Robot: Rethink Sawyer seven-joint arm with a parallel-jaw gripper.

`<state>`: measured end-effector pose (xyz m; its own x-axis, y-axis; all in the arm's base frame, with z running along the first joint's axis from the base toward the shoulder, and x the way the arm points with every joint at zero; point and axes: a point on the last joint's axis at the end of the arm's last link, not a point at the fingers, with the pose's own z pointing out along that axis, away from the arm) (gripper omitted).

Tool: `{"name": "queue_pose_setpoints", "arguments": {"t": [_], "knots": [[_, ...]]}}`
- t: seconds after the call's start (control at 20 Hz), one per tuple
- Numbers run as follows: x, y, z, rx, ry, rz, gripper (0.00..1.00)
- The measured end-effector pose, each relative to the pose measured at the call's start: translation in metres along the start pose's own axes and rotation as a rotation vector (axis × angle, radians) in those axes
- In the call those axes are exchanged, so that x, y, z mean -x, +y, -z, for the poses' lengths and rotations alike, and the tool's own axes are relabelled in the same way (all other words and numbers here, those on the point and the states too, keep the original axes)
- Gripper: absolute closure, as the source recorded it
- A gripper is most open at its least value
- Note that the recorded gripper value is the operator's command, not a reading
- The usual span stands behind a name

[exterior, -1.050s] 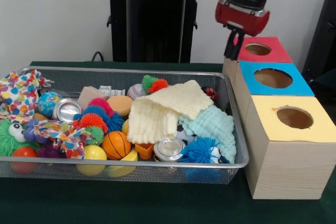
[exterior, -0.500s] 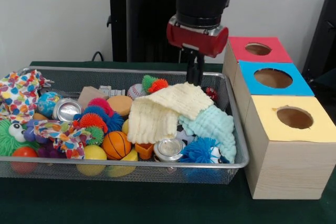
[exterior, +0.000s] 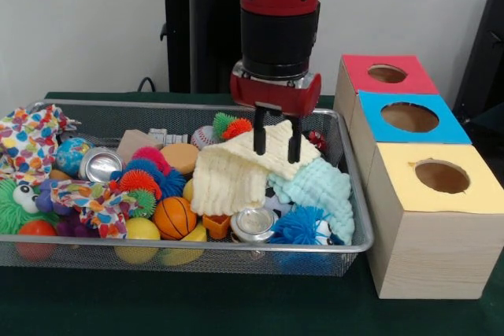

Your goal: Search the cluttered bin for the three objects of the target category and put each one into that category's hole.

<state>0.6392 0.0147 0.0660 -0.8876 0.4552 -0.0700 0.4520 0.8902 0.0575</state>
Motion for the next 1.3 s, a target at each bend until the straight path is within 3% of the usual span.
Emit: {"name": "queue_pose_setpoints", "arguments": {"t": [0.35, 0.65, 0.95, 1.25, 1.3], "knots": [[-0.015, 0.007, -0.004, 0.027, 0.006, 0.064, 0.0], [-0.017, -0.004, 0.02, 0.092, 0.012, 0.083, 0.0], [0.004, -0.073, 0.023, 0.119, 0.0, 0.069, 0.0], [0.001, -0.173, -0.003, 0.097, 0.013, 0.069, 0.0], [-0.004, -0.2, -0.014, 0.096, 0.023, 0.069, 0.0]]}}
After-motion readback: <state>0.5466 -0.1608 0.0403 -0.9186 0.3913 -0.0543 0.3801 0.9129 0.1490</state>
